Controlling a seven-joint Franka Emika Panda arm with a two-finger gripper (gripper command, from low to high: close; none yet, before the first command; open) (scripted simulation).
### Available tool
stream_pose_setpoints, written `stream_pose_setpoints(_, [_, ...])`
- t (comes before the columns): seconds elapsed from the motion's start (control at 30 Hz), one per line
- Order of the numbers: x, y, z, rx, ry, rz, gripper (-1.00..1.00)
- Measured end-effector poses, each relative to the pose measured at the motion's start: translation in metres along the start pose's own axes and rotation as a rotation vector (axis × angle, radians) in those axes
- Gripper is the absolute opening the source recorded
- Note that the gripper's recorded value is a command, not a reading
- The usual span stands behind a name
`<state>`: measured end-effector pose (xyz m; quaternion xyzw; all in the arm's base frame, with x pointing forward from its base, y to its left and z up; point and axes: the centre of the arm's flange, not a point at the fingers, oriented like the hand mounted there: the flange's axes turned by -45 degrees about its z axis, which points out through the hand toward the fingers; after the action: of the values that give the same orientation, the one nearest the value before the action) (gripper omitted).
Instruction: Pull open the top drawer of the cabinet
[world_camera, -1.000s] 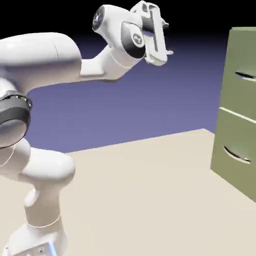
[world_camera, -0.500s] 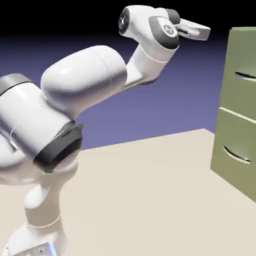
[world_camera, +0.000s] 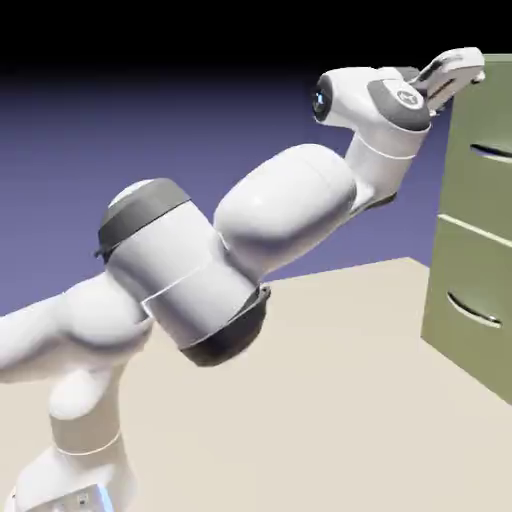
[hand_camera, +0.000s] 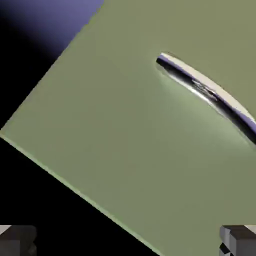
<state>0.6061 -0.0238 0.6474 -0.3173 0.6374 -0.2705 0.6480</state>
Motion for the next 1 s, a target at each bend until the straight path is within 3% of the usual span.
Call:
stream_pose_setpoints(0.37, [0.034,0.106,0.093,0.037,0.058,-0.713,0.0])
stream_pose_setpoints(0.63, [0.036,0.102,0.138,0.037,0.058,-0.712,0.0])
stream_pose_setpoints(0.67, [0.036,0.103,0.143,0.037,0.058,-0.713,-1.0])
stream_pose_setpoints(1.0, [0.034,0.106,0.091,0.037,0.058,-0.712,-1.0])
